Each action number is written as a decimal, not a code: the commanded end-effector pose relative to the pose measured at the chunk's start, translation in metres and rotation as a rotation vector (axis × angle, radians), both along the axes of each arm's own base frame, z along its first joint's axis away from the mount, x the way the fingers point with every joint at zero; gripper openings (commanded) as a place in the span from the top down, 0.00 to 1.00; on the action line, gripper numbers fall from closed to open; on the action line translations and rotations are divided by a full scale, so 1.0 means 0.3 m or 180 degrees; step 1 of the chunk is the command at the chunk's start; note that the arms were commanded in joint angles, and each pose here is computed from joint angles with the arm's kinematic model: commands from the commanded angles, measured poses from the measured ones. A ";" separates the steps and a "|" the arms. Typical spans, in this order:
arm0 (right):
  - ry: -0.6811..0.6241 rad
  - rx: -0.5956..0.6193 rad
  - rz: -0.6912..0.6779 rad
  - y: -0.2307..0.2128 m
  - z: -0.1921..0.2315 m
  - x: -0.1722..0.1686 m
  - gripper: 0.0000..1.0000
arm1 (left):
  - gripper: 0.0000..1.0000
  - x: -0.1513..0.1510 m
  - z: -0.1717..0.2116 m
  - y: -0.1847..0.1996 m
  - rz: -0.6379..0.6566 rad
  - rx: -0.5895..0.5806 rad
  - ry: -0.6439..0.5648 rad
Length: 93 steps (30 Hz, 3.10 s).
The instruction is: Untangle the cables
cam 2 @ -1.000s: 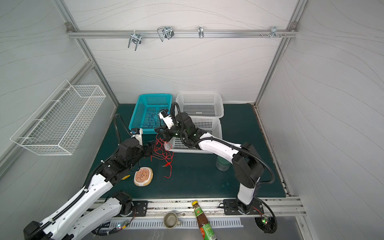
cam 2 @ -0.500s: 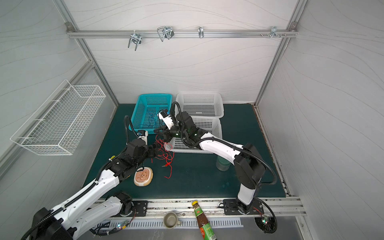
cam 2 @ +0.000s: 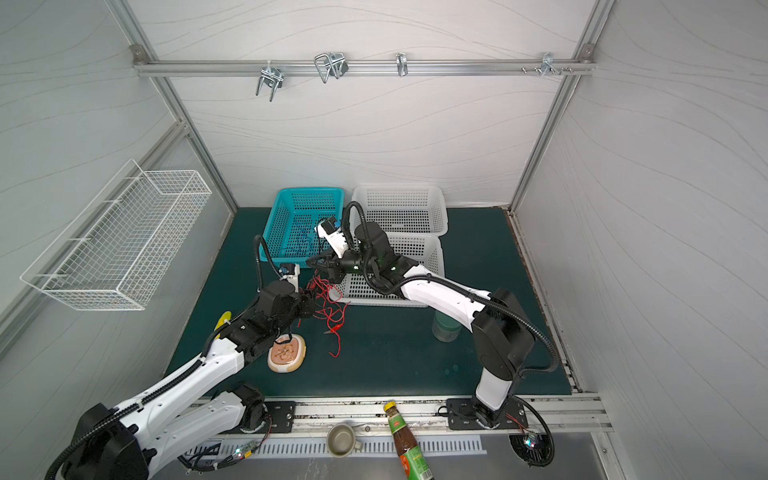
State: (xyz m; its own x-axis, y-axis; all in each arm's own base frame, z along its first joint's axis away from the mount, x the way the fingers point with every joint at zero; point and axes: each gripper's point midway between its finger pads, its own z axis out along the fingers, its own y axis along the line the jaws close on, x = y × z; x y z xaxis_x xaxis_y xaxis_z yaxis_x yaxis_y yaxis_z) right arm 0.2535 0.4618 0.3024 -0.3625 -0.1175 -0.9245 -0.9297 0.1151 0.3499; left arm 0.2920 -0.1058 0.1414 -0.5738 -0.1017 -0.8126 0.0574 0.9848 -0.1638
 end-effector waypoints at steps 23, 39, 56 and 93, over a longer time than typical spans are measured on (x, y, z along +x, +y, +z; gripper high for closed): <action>-0.0263 0.0082 -0.1324 -0.283 0.070 0.195 1.00 | 1.00 -0.007 0.001 0.114 0.0535 0.0197 0.0017; -0.0321 -0.0444 -0.2527 -0.657 -0.013 0.290 1.00 | 1.00 -0.049 0.010 0.268 0.1210 0.0126 0.0057; 0.0229 -0.0864 -0.2286 -0.616 -0.206 0.335 0.98 | 1.00 -0.033 0.037 0.197 0.0870 -0.0166 -0.0038; 0.1082 -0.1343 -0.2138 -0.470 -0.538 0.410 0.68 | 1.00 -0.032 0.084 0.172 0.0729 -0.0343 -0.0250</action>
